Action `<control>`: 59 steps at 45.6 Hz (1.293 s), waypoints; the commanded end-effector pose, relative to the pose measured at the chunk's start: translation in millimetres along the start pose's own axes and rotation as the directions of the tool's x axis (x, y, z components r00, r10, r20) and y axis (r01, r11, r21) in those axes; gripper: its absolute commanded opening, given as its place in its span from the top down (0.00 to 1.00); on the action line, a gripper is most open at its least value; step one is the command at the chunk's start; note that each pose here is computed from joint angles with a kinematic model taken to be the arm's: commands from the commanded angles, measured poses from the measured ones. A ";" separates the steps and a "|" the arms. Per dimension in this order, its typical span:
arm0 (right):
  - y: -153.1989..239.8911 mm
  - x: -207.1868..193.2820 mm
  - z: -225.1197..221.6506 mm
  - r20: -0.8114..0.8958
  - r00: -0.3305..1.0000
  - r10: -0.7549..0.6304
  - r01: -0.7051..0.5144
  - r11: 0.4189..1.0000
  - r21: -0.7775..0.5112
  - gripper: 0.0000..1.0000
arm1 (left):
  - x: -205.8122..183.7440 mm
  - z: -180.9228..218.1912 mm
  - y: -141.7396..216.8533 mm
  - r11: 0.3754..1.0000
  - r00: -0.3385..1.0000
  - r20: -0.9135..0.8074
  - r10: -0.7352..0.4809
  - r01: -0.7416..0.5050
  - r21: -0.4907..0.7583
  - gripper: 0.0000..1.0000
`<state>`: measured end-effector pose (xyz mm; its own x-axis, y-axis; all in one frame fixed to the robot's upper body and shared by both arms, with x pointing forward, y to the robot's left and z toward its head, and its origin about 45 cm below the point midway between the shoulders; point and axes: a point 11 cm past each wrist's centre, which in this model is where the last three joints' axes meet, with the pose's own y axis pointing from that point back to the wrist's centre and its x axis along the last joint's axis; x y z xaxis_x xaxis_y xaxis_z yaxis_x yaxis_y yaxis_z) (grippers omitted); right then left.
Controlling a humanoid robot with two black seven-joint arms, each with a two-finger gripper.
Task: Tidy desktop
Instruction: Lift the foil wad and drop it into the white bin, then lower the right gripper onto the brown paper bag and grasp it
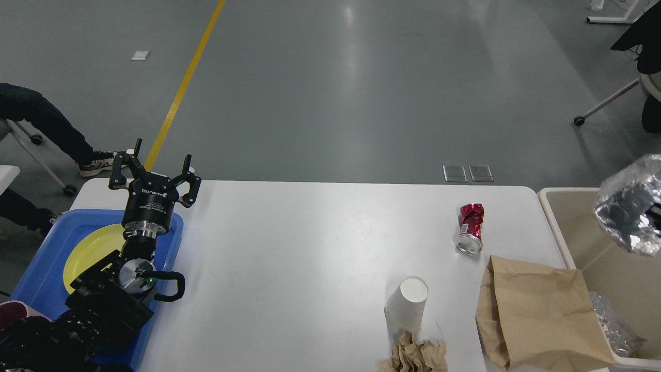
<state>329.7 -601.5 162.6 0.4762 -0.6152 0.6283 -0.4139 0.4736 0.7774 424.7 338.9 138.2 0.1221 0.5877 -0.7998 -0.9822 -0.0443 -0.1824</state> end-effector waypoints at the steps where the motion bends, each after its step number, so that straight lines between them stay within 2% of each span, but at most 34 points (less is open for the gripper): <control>1: -7.5 -12.0 17.1 -0.009 1.000 0.020 -0.021 0.999 -0.031 0.00 | 0.0 0.0 0.0 1.000 1.000 0.000 0.000 0.000 0.000 0.03; 9: -14.1 -31.2 33.0 -0.040 0.999 -0.017 0.014 0.998 -0.068 0.00 | 0.0 0.0 0.0 1.000 1.000 0.000 0.000 0.000 0.000 0.03; 15: -14.6 -35.6 14.0 -0.063 0.998 -0.028 0.026 0.999 -0.037 0.00 | 0.0 0.0 0.0 1.000 1.000 0.000 0.000 0.000 0.000 0.03; 19: -4.6 -20.6 -37.0 -0.090 0.996 -0.004 0.008 0.999 0.049 0.00 | 0.0 0.0 0.0 1.000 1.000 0.000 0.000 0.000 0.000 0.03; 27: 49.0 4.9 -167.7 -0.352 0.933 0.078 0.002 0.975 0.222 0.00 | 0.0 0.0 0.0 1.000 1.000 0.000 0.000 0.000 0.000 0.03; 31: 80.6 -2.6 -217.1 -0.481 0.873 0.079 0.060 0.962 0.266 0.00 | -0.3 -0.8 0.0 1.000 1.000 -0.001 0.000 0.000 0.001 0.03; 36: 121.4 -14.6 -251.1 -0.614 0.790 0.008 0.182 0.952 0.248 0.00 | -0.3 -0.8 0.0 1.000 1.000 -0.001 0.000 0.000 0.001 0.03; 43: 177.3 -23.4 -272.0 -0.719 0.687 -0.110 0.348 0.918 0.192 0.00 | -0.3 -0.8 0.0 1.000 1.000 -0.001 0.000 0.000 0.001 0.03; 52: 248.4 -4.6 -281.9 -0.782 0.593 -0.191 0.450 0.884 0.125 0.00 | -0.3 -0.8 0.0 1.000 1.000 -0.001 0.000 0.000 0.001 0.03; 55: 254.7 3.9 -281.0 -0.775 0.607 -0.177 0.440 0.886 0.143 0.00 | 0.0 0.0 0.0 1.000 1.000 0.000 0.000 0.000 0.000 0.03; 59: 240.9 4.8 -268.7 -0.760 0.616 -0.206 0.446 0.887 0.121 0.00 | -0.3 -0.8 0.0 1.000 1.000 -0.001 0.000 0.000 0.001 0.03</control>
<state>444.7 -307.1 365.3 0.9635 0.0285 0.2663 -0.2676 0.0604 0.9616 424.7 338.5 138.1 0.1222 0.5871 -0.8002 -0.9823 -0.0440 -0.1823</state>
